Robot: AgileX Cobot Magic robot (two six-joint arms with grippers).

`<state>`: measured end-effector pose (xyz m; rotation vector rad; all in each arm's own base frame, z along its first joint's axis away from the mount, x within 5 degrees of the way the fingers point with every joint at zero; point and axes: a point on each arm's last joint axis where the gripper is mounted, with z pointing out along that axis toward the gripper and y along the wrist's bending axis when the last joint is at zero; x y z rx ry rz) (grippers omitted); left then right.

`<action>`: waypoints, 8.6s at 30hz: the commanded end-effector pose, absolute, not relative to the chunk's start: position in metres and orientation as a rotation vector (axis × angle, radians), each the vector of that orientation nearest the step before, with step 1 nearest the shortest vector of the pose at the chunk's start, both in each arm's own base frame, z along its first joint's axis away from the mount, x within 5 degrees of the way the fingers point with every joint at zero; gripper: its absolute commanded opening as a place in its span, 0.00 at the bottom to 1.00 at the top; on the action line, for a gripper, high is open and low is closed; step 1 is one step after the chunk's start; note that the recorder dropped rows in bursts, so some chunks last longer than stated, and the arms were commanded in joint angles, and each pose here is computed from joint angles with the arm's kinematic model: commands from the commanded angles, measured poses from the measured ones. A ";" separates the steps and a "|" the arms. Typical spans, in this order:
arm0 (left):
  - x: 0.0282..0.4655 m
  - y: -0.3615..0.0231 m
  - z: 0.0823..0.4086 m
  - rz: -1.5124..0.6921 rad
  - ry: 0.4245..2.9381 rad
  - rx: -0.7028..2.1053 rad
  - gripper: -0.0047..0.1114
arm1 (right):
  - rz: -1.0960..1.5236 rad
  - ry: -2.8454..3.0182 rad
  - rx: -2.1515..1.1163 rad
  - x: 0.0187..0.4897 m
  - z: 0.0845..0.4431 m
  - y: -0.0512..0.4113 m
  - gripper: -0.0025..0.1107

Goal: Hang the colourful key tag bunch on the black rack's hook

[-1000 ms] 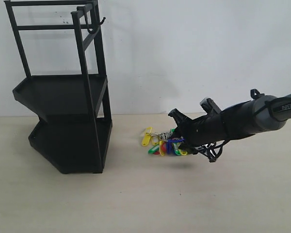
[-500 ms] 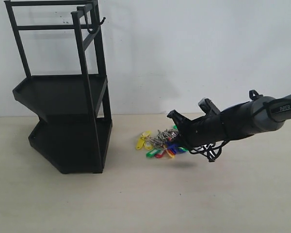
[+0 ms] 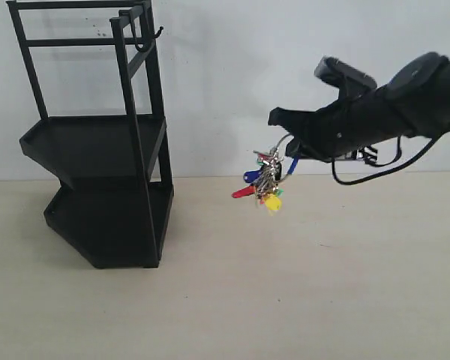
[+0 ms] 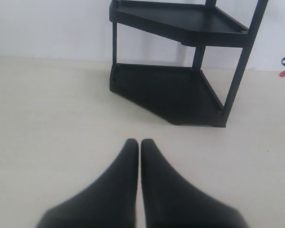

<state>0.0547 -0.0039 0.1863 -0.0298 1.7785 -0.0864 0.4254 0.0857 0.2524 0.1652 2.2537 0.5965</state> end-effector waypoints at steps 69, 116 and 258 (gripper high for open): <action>0.055 -0.004 0.188 -0.079 1.766 -0.024 0.08 | 0.330 2.044 -0.407 0.336 0.348 0.153 0.02; 0.055 -0.004 0.188 -0.079 1.766 -0.024 0.08 | 0.342 1.734 -0.486 0.397 0.385 0.231 0.02; 0.055 -0.004 0.188 -0.079 1.766 -0.024 0.08 | 0.464 2.124 -0.253 0.213 0.246 0.119 0.02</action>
